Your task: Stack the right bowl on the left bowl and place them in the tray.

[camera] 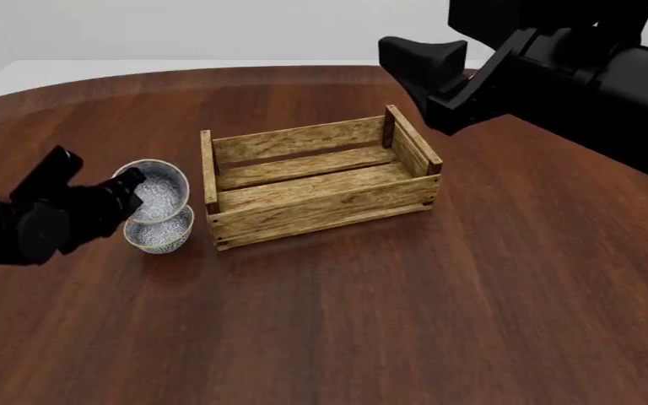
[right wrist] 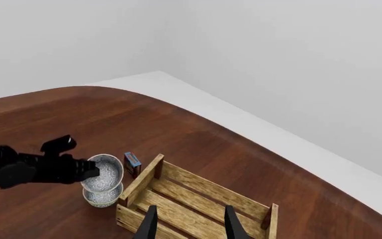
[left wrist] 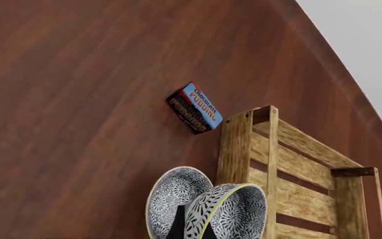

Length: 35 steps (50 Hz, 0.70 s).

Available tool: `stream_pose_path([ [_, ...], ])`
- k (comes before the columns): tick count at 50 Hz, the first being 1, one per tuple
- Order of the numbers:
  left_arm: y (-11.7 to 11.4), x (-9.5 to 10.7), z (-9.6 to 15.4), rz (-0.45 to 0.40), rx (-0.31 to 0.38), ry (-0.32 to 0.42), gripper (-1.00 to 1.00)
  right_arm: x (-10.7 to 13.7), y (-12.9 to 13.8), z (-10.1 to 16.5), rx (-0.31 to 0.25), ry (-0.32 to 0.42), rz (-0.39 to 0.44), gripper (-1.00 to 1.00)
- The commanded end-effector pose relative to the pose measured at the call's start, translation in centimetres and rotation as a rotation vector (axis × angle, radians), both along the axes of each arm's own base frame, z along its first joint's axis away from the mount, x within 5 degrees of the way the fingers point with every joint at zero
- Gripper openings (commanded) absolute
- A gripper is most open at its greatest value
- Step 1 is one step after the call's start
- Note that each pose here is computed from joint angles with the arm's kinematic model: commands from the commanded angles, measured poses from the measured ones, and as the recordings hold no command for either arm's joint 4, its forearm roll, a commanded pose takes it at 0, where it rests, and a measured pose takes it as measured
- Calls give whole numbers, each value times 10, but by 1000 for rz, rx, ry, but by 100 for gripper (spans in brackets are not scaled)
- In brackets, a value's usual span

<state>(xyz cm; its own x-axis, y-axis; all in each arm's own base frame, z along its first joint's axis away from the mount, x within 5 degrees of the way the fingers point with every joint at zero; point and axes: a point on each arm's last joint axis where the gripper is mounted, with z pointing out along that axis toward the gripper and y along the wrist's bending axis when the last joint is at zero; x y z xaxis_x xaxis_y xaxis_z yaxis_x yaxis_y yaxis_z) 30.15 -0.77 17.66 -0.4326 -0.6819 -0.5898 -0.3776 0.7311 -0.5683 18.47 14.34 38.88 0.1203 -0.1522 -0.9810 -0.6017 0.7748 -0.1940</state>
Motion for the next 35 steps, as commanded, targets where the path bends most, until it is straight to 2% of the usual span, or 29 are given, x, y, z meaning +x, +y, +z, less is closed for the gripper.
stream_pose_path([
  [1,-5,10,7,-50,53,5,-100,-1,-1,2,8,6,0,100],
  [12,-7,10,5,-53,51,10,-100,1,1,1,4,8,0,100],
  [13,-7,10,5,-53,51,10,100,1,1,1,4,8,0,100],
  [22,-8,8,9,-56,51,4,100,1,1,0,4,7,1,100],
  [35,-14,-7,34,-89,62,-38,100,0,0,1,5,5,1,100],
])
